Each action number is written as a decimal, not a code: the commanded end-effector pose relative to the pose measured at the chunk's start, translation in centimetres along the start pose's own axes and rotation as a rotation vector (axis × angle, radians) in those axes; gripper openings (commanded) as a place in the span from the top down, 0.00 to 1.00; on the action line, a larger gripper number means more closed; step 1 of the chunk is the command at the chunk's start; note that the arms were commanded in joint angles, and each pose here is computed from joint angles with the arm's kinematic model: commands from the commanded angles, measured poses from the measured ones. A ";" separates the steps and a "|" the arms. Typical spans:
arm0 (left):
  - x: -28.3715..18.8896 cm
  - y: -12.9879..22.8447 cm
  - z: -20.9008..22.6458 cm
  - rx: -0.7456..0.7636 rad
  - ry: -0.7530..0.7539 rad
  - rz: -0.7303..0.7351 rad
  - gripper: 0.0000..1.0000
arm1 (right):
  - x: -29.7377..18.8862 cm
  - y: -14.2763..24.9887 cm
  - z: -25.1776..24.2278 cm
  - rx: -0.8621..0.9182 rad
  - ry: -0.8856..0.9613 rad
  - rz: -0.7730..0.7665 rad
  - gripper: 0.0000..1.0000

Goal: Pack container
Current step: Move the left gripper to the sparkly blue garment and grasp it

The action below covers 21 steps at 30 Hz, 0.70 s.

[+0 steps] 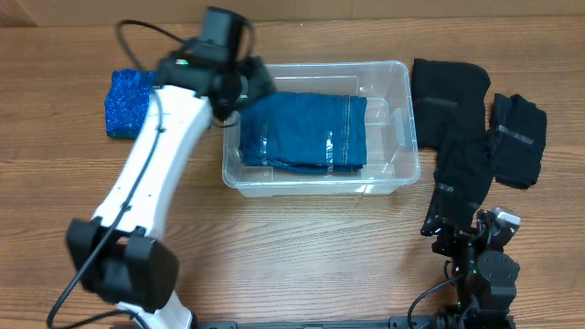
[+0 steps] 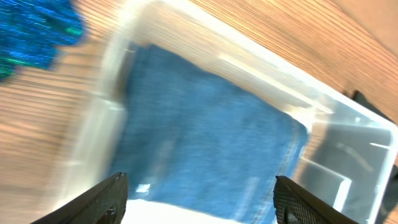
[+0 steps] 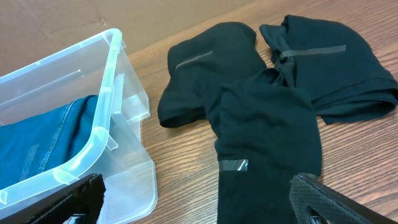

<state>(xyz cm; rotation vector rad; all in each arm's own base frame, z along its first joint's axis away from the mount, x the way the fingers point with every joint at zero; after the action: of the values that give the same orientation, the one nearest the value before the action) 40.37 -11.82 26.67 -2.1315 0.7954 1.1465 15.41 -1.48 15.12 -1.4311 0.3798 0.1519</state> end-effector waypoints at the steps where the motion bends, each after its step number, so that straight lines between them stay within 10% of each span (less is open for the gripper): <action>1: -5.3 -4.2 3.3 0.023 0.006 -0.092 0.21 | 0.1 0.3 0.0 -0.005 -0.002 0.002 0.00; 13: -0.6 -16.1 23.1 -0.205 -0.230 -0.014 0.00 | 0.1 0.3 0.0 -0.005 -0.002 0.002 0.00; 21: 8.0 -18.7 28.3 -0.163 -0.044 0.084 0.00 | 0.1 0.3 0.0 -0.005 -0.002 0.002 0.00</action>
<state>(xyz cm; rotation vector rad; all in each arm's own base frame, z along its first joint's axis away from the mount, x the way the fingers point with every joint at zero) 41.91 19.52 11.59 -2.2128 0.6967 1.4781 15.41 -1.48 15.13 -1.4311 0.3792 0.1519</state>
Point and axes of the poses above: each gripper's point midway between its finger pads, its own x axis out along the fingers, its own z axis along the line the jaws close on, y = z × x, the point moved 7 cm from there along -x, back along the fingers, and after that the axes turned 13 degrees about -x, right-handed, at the moved point
